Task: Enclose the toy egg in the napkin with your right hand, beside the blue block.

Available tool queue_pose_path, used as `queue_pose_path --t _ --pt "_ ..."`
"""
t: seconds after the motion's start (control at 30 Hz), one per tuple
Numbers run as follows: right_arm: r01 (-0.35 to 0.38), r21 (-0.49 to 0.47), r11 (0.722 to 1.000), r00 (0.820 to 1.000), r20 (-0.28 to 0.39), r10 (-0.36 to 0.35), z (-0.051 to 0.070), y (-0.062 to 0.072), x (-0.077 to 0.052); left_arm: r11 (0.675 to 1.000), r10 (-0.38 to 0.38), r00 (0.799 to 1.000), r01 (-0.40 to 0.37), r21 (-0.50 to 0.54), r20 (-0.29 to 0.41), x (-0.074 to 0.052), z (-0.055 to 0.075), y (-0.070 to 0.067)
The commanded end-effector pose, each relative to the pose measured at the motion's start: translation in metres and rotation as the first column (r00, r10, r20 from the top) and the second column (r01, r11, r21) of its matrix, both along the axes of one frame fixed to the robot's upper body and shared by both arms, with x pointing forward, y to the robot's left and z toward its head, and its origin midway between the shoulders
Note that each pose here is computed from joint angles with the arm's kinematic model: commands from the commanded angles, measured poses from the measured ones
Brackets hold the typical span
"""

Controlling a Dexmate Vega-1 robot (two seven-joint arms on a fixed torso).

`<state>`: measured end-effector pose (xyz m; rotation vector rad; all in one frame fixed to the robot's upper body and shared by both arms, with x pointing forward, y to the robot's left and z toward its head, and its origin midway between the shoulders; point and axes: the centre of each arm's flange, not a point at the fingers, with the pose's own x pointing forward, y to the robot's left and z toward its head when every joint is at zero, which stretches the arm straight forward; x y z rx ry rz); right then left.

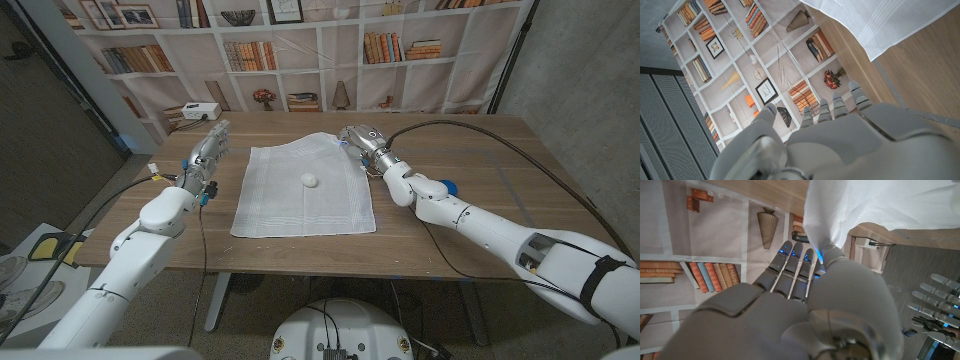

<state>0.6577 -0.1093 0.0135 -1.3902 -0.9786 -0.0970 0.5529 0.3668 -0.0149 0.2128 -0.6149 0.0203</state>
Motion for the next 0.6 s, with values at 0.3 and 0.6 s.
queue_pose_path --t 0.3,0.6 --pt "-0.195 -0.013 0.981 0.980 0.026 0.195 -0.013 0.029 -0.062 1.000 -0.017 1.000 0.017 0.023 0.020 -0.008 0.002 0.001" --pt "-0.275 -0.077 0.958 0.961 -0.009 0.275 -0.030 0.043 -0.079 1.000 -0.011 1.000 0.010 0.017 0.028 -0.015 -0.002 0.003"
